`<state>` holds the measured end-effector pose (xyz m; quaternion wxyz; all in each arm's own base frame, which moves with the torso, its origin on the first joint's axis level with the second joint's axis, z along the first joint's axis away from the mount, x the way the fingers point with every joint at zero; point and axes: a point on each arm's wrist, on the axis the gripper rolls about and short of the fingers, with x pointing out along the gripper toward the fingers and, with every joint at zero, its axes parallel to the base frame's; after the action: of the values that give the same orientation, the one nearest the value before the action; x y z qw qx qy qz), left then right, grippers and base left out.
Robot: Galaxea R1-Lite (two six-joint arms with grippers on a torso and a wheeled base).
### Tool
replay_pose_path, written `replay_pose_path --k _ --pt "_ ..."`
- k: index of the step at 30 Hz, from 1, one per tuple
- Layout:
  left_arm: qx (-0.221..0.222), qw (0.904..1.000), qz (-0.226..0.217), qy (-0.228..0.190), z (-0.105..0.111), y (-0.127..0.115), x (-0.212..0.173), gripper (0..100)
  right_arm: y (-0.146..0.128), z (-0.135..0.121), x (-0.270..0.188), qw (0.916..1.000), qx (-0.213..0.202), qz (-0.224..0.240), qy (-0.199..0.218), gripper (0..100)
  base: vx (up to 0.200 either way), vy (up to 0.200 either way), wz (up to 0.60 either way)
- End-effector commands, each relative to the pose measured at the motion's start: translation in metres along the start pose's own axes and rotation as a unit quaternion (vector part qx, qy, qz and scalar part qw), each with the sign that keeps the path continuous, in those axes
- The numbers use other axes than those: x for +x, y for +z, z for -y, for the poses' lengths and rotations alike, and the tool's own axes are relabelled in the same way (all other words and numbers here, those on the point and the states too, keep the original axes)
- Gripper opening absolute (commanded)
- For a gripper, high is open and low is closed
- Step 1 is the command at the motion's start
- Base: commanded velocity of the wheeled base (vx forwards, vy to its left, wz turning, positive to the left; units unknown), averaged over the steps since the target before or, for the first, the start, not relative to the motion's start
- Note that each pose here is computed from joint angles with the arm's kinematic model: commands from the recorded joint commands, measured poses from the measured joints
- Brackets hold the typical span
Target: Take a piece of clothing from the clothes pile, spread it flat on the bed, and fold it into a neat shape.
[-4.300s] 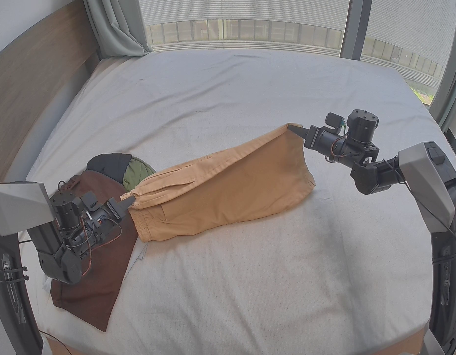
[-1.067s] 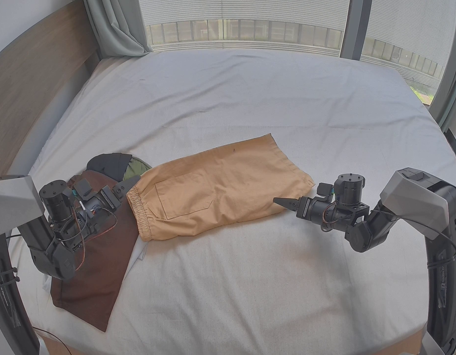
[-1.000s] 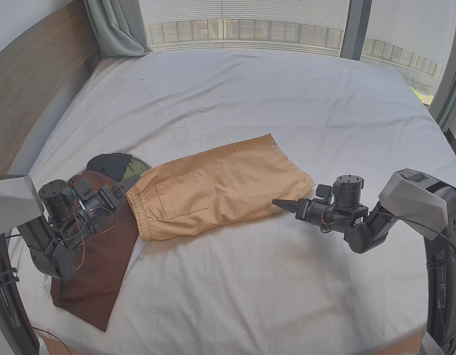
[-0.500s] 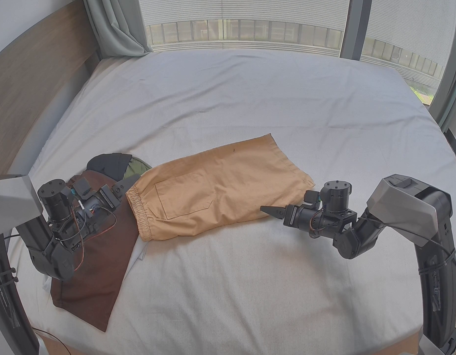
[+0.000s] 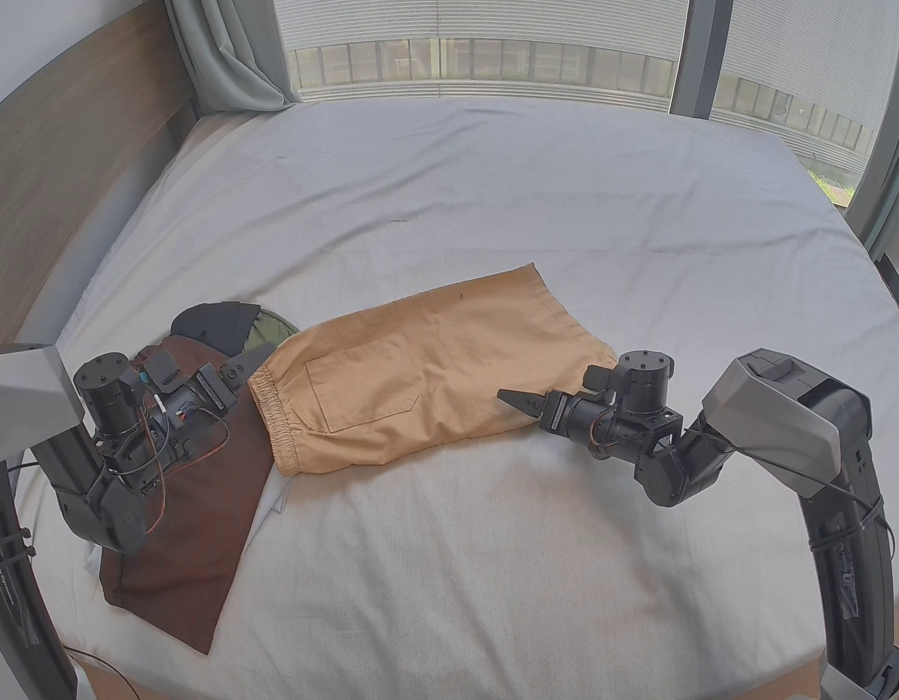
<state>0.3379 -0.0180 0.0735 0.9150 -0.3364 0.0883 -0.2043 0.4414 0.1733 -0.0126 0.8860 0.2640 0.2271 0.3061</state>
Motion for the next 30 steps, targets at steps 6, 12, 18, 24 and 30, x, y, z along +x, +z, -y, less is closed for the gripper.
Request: replay_pose_path --k 6,12,18,24,30 --pt "0.0 1.0 0.0 -0.001 0.0006 -0.0001 0.0002 100 -0.0031 -0.0033 0.0101 0.9999 0.005 0.003 0.012 100 0.0 0.0 0.0" --pt "0.0 1.0 -0.001 0.0 0.0001 -0.0008 0.0001 100 -0.0066 -0.0015 0.012 1.0 0.005 0.005 0.004 100 0.0 0.0 0.0" --pt "-0.001 1.0 -0.001 -0.002 0.0009 -0.0007 0.0002 100 -0.0073 -0.0014 0.0129 1.0 0.005 0.007 0.001 100 0.0 0.0 0.0" --pt "0.0 1.0 -0.003 -0.004 0.0017 -0.0017 0.0011 100 -0.009 0.0 0.0134 1.0 0.005 0.008 0.001 0 0.0 0.0 0.0" --pt "0.002 0.9999 -0.009 -0.012 0.0071 -0.0055 0.0029 100 -0.0112 0.0015 0.0115 1.0 0.008 0.005 -0.002 0 0.0 0.0 0.0"
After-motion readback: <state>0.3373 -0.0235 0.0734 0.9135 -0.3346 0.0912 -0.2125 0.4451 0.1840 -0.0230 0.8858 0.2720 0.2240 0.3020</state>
